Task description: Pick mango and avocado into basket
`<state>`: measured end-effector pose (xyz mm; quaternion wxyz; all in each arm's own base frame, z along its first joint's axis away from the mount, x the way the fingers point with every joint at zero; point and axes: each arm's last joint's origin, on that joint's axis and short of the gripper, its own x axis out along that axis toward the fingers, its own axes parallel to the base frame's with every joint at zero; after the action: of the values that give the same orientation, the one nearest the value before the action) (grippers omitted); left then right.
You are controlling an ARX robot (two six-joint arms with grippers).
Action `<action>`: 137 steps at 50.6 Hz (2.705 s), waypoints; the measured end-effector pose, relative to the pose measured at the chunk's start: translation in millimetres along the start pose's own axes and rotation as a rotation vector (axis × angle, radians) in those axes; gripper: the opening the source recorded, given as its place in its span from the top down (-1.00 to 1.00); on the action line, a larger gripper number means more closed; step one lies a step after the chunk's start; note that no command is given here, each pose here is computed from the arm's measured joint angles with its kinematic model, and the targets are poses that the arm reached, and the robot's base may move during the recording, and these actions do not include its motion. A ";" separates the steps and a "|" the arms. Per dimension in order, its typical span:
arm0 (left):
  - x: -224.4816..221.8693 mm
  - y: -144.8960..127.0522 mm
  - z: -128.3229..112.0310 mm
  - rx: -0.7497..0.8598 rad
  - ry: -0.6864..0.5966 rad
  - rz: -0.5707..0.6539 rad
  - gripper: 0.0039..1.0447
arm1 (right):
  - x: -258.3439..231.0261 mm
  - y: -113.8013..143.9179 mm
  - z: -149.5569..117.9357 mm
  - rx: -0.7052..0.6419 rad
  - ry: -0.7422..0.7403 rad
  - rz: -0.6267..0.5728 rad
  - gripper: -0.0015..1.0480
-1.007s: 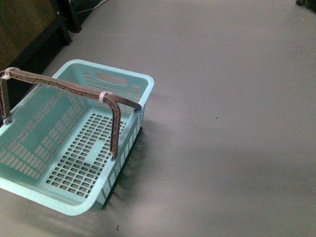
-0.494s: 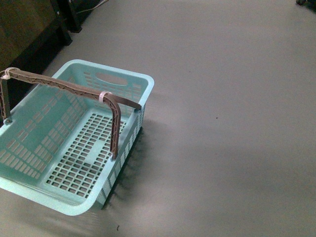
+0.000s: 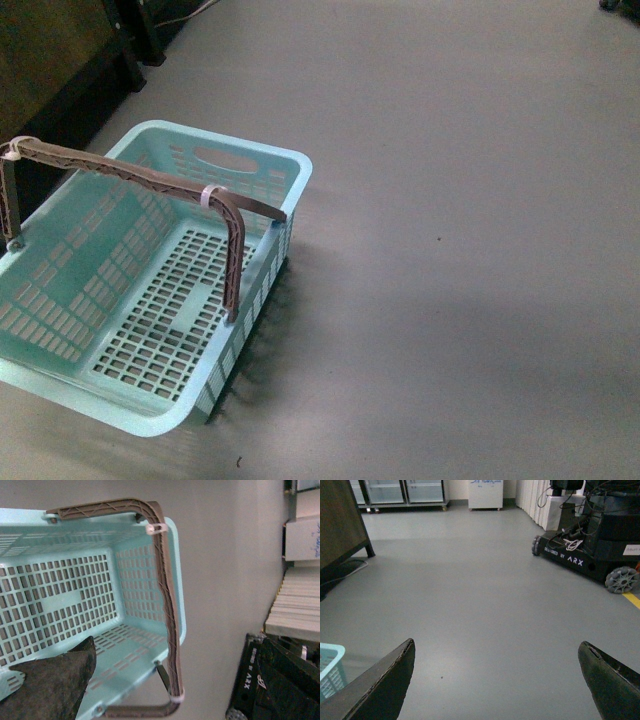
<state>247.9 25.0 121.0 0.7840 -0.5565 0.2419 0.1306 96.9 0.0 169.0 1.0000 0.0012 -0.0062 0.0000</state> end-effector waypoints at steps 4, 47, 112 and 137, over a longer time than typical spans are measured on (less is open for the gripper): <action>34.2 6.0 -4.4 -0.026 0.023 0.051 -0.85 | 0.0 0.0 0.0 0.000 0.000 0.000 -0.83; 188.4 -33.1 -70.8 -0.067 0.105 0.024 0.05 | 0.0 0.0 0.0 0.000 0.000 0.000 -0.83; -82.7 -100.9 -20.8 -0.250 0.024 -0.153 0.91 | 0.0 0.0 0.0 0.000 0.000 0.000 -0.83; -126.7 -125.4 -11.0 -0.247 0.023 -0.258 0.91 | 0.0 0.0 0.0 0.000 0.000 0.000 -0.83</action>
<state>197.2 -20.6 286.0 0.7170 -0.6767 0.1596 0.0511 96.9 0.0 169.0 1.0000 0.0012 -0.0062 0.0000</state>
